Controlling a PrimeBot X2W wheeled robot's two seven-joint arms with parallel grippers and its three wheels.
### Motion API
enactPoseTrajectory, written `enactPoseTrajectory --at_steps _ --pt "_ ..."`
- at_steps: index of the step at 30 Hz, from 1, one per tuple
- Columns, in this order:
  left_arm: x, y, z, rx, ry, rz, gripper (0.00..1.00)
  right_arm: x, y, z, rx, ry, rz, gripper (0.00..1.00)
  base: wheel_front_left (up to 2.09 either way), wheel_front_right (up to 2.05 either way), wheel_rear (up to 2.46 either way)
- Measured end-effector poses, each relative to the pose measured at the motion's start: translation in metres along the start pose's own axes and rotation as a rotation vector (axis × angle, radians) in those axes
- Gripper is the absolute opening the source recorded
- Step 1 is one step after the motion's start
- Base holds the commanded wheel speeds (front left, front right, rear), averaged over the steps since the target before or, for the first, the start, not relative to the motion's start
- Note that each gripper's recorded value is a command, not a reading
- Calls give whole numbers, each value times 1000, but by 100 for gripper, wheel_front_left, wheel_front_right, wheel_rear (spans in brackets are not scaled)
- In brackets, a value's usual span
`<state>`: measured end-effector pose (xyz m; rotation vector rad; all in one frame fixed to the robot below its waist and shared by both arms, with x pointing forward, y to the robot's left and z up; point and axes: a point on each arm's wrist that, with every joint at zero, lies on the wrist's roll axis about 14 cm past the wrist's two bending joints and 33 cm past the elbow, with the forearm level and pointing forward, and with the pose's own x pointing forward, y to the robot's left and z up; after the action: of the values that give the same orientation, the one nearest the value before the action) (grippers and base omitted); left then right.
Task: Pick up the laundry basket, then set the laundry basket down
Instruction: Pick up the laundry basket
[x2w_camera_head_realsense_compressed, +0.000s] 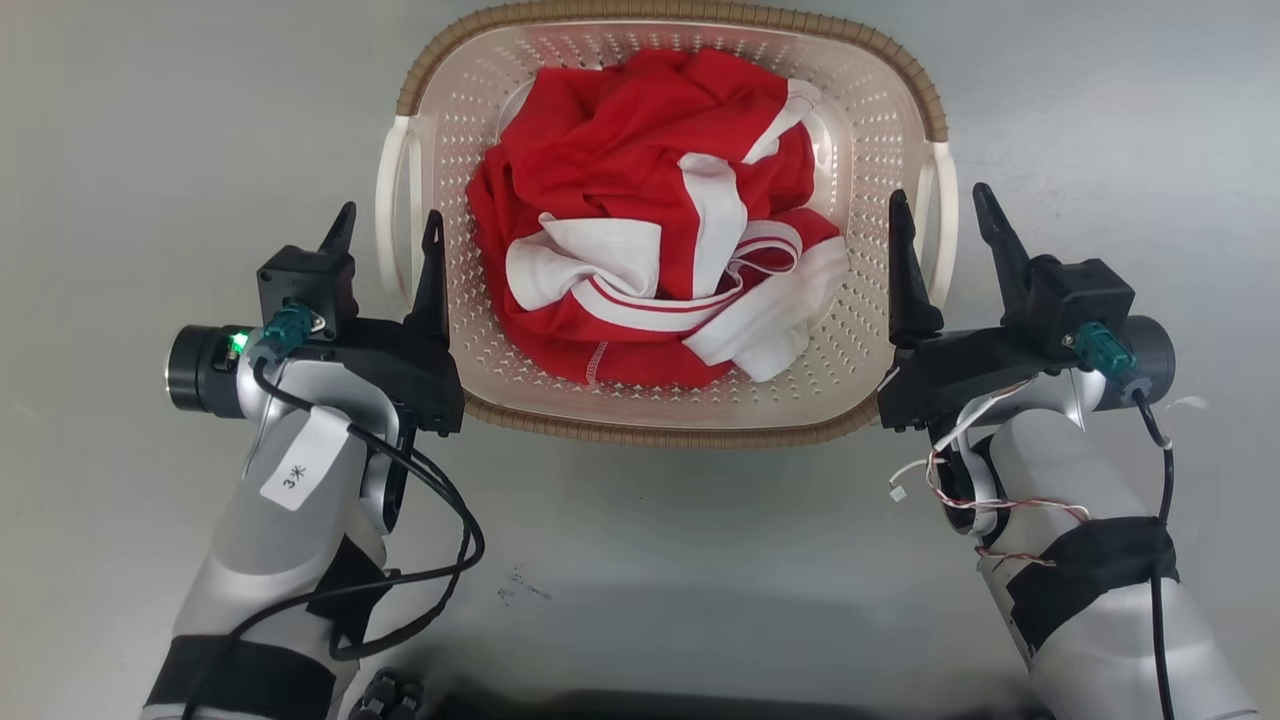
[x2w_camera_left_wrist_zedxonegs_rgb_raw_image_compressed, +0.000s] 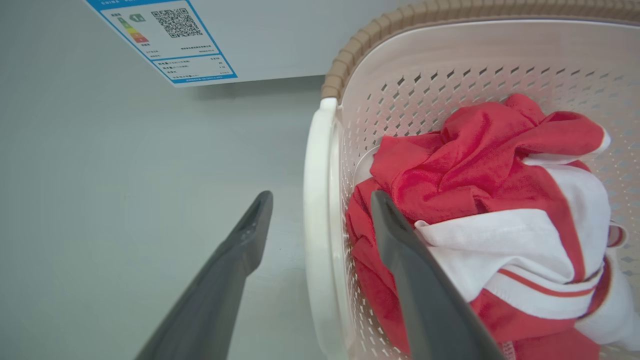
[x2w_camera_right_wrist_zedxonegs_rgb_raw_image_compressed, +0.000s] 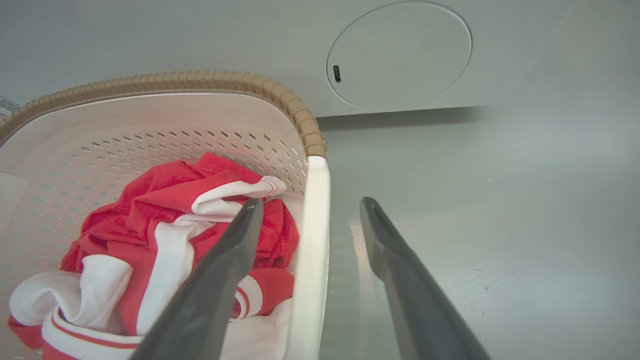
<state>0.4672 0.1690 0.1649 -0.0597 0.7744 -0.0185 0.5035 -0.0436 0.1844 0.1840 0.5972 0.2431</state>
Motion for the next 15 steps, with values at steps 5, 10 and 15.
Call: enactPoseTrajectory --at_steps 5,10,15 --pt "6 2 -11 -3 32 0 100 4 -1 -11 7 24 0 100 0 0 0" --pt "8 2 -17 -10 56 -10 100 7 -1 -19 5 44 0 100 0 0 0" --pt "17 2 -11 -2 52 -30 100 11 -1 -24 1 56 4 100 0 0 0"
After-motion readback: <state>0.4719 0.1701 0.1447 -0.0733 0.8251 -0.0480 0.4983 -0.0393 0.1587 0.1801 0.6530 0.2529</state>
